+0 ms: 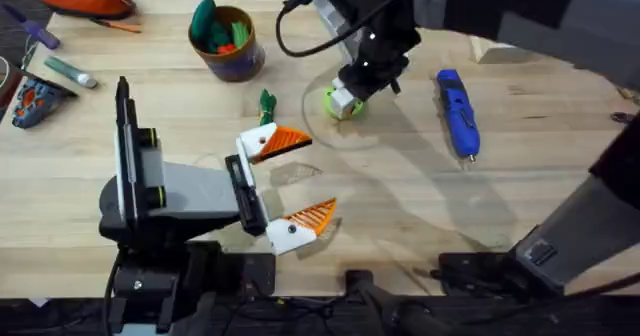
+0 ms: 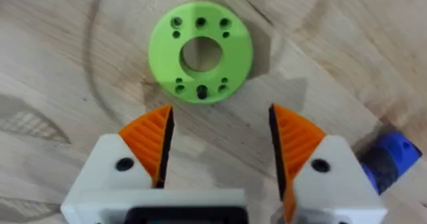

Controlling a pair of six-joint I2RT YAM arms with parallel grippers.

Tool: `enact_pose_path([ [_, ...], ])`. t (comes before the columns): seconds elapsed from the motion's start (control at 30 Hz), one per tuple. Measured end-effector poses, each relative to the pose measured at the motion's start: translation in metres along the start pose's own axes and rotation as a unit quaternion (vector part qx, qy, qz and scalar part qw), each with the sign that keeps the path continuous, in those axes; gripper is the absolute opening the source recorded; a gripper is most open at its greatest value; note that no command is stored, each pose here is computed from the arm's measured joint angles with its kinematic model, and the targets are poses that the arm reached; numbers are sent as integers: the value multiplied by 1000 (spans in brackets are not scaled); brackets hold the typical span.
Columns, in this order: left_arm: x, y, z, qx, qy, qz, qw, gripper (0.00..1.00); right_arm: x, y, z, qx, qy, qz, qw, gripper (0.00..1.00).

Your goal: Pick up the gripper from the table and insert it into the empty holder that is missing its gripper. Then pick up a screw, insert it into the mounting hole, and use the screwdriver to tighten it. Finally, clean up the table by picking up the vegetable and placing it into the bucket.

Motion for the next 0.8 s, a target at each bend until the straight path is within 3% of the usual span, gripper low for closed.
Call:
enact_pose_path([
  [0.8, 0, 0, 0, 0, 0, 0, 1000, 999, 8, 10, 24, 0, 34, -3, 999, 524],
])
Point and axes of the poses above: each hand's point on the last joint's axis, 136 mm out from that joint toward the fingers, its own z axis out along the fingers, its own x axis along the line the jaws close on, y = z × x, the point moved 9 cm from there along -z, back along the fingers, and after that the axes turned 7 degrees about -z, right-handed, at the moved point
